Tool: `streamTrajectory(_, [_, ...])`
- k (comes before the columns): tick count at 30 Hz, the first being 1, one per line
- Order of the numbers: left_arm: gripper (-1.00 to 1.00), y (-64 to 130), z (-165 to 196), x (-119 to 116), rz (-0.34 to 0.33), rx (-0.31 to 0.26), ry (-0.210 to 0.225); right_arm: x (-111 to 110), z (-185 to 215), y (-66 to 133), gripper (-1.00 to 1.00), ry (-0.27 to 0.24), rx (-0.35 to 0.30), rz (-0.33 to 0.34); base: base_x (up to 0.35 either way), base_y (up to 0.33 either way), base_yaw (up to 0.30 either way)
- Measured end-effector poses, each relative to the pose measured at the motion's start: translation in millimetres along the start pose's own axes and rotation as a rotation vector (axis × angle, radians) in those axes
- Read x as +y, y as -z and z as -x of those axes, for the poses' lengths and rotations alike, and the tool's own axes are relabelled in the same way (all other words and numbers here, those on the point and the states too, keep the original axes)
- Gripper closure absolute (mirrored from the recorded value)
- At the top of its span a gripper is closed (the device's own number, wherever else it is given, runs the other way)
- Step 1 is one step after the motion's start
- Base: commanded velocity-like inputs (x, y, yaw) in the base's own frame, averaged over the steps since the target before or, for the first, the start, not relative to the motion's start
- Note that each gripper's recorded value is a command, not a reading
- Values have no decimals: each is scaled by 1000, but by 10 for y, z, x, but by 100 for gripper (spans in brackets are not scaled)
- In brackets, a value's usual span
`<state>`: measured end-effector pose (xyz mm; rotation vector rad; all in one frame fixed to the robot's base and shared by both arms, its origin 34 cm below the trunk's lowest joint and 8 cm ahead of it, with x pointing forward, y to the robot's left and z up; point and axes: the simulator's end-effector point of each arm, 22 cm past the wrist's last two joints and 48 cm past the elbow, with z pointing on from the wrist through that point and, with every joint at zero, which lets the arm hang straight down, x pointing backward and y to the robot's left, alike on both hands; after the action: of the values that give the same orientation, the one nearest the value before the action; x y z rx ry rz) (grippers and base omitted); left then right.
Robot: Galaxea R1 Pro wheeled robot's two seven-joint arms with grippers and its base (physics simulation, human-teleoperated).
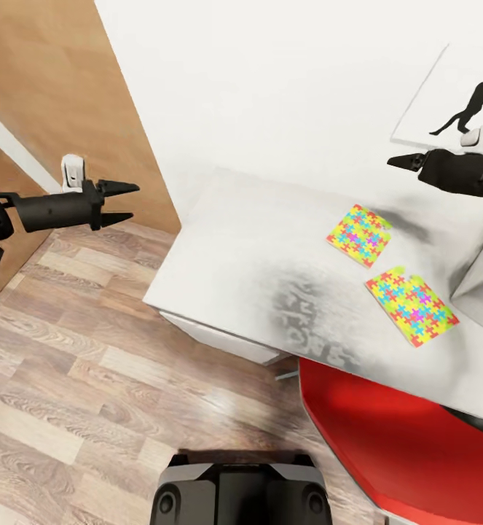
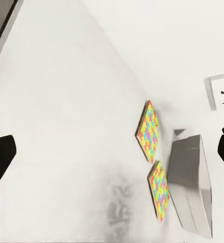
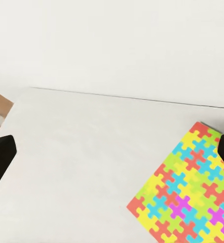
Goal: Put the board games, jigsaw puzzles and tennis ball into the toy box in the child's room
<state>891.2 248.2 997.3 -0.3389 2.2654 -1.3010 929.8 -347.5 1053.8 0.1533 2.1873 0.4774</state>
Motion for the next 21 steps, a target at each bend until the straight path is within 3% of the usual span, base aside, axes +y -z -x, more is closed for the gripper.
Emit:
streamTrajectory(6, [-100, 163, -12, 190, 28, -20, 26, -180, -108, -86, -100, -34, 35, -55, 0, 0, 249])
streamTrajectory(8, [-100, 232, -59, 332, 51, -22, 42, -397, -246, -166, -100, -74, 74, -100, 0, 0, 173])
streamTrajectory(9, [-100, 236, -59, 325, 50, -22, 43, -394, -245, -163, -100, -76, 74, -99, 0, 0, 138])
streamTrajectory(11, [-100, 304, -141, 498, 78, -20, 63, -662, -447, -250, -100, -130, 127, -149, 0, 0, 110])
streamTrajectory(12, [-100, 307, -141, 492, 76, -20, 64, -659, -448, -248, -100, -132, 127, -147, 0, 0, 88])
streamTrajectory(14, [-100, 384, -246, 692, 109, -16, 88, -924, -686, -317, -100, -188, 184, -196, 0, 0, 71])
streamTrajectory(21, [-100, 562, -478, 1078, 164, -18, 155, -1283, -1091, -370, -100, -279, 273, -260, 0, 0, 38])
